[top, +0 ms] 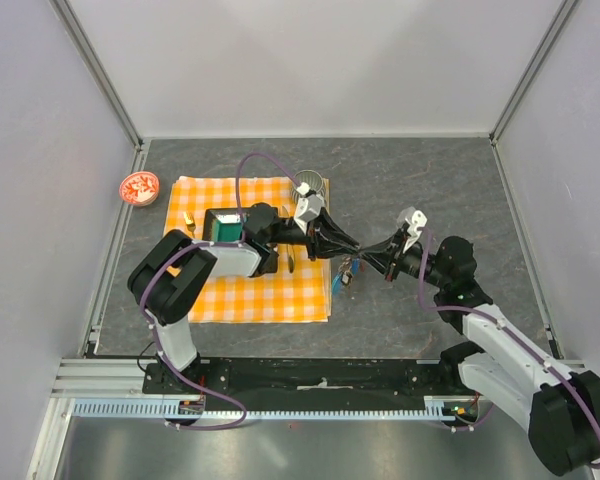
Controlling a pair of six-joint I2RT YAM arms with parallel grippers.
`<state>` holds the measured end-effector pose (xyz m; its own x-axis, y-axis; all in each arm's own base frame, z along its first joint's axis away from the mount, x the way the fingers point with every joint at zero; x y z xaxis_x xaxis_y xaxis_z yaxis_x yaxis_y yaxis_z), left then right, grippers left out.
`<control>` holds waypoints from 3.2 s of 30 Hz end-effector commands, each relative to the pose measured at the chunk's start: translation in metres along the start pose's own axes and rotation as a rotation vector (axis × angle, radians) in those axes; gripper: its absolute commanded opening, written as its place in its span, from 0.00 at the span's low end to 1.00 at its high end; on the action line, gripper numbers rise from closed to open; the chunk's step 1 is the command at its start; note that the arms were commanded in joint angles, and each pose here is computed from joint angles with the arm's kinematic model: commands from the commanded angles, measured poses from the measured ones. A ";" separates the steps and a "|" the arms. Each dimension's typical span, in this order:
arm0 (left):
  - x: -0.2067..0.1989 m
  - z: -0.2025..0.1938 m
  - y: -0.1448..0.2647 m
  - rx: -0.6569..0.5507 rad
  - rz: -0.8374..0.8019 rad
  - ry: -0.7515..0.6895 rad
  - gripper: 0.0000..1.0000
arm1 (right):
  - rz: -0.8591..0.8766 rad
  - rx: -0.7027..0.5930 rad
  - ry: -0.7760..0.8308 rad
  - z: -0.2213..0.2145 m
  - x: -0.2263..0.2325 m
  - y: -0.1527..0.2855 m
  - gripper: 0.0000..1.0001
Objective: Put the keys on the keyring
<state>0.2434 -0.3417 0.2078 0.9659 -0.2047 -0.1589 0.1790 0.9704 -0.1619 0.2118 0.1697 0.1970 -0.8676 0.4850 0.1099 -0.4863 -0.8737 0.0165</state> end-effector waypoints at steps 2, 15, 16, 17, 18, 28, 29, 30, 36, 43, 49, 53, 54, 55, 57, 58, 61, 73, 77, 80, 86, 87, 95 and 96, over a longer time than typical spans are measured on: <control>-0.015 0.054 0.007 -0.113 -0.091 -0.309 0.37 | -0.053 0.063 0.101 0.032 -0.008 0.003 0.00; 0.003 0.054 0.008 0.139 0.020 -0.360 0.55 | -0.155 0.523 0.258 0.055 -0.019 0.019 0.00; 0.002 0.054 0.006 0.144 0.023 -0.366 0.55 | -0.159 0.572 0.266 0.050 -0.019 0.021 0.00; 0.002 0.053 0.004 0.149 0.021 -0.389 0.55 | -0.155 0.594 0.288 0.051 -0.019 0.019 0.00; -0.001 0.050 0.000 0.157 0.015 -0.383 0.55 | -0.131 0.622 0.308 0.051 -0.017 0.014 0.00; -0.004 0.036 -0.011 0.187 0.032 -0.388 0.43 | -0.053 0.630 0.368 0.054 -0.011 0.001 0.00; -0.003 0.036 -0.012 0.190 0.028 -0.396 0.43 | -0.043 0.631 0.373 0.052 -0.010 0.001 0.00; -0.002 0.034 -0.012 0.196 0.031 -0.392 0.42 | -0.036 0.624 0.377 0.053 -0.009 0.000 0.00; 0.001 0.026 -0.012 0.192 0.034 -0.363 0.41 | -0.025 0.604 0.393 0.054 -0.007 0.000 0.00; 0.005 0.017 -0.015 0.174 0.037 -0.318 0.41 | -0.015 0.578 0.406 0.054 -0.004 0.002 0.00; 0.004 0.017 -0.016 0.139 0.036 -0.316 0.36 | -0.015 0.563 0.410 0.055 -0.003 0.002 0.00; 0.002 0.019 -0.017 0.132 0.018 -0.314 0.31 | -0.014 0.564 0.410 0.053 -0.003 0.002 0.00; 0.003 0.019 -0.017 0.134 0.018 -0.311 0.30 | -0.014 0.561 0.411 0.054 -0.002 0.002 0.00; 0.002 0.018 -0.017 0.135 0.016 -0.308 0.30 | -0.013 0.559 0.411 0.054 -0.002 0.002 0.00; 0.002 0.017 -0.017 0.139 0.012 -0.303 0.27 | -0.010 0.557 0.413 0.055 -0.002 0.001 0.00; 0.003 0.015 -0.017 0.146 0.009 -0.295 0.26 | -0.010 0.557 0.411 0.055 -0.002 0.001 0.00; 0.003 0.013 -0.017 0.158 0.002 -0.290 0.25 | -0.011 0.554 0.413 0.055 -0.002 0.002 0.00; 0.003 0.013 -0.018 0.176 -0.008 -0.274 0.22 | -0.004 0.545 0.412 0.055 0.000 0.002 0.00; 0.001 0.015 -0.019 0.169 -0.015 -0.275 0.24 | 0.001 0.547 0.408 0.054 -0.001 0.001 0.00; 0.000 0.018 -0.020 0.161 -0.019 -0.272 0.24 | 0.007 0.547 0.406 0.053 0.000 0.000 0.00; -0.002 0.019 -0.022 0.147 -0.032 -0.264 0.11 | 0.012 0.541 0.408 0.054 0.001 0.000 0.00; -0.002 0.019 -0.022 0.147 -0.033 -0.259 0.06 | 0.010 0.542 0.407 0.054 0.001 0.000 0.00; -0.003 0.021 -0.021 0.141 -0.022 -0.273 0.02 | -0.030 0.509 0.379 0.057 0.000 -0.001 0.10; -0.003 0.021 -0.020 0.131 -0.014 -0.287 0.02 | -0.051 0.495 0.371 0.058 0.000 -0.001 0.15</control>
<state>0.2415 -0.3539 0.2152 0.9798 -0.1893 0.0637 0.1885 0.9819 0.0192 0.2131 0.1608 0.2362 -0.8952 0.3876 -0.2198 -0.4385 -0.6791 0.5887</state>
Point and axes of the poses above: each gripper's point midway between its finger pads, its own y axis back along the fingers, its own x axis along the line the jaws close on, z = x × y, the point moved 5 cm from there along y, back along the fingers, and after that the axes turned 5 degrees about y, right-handed, at the moved point
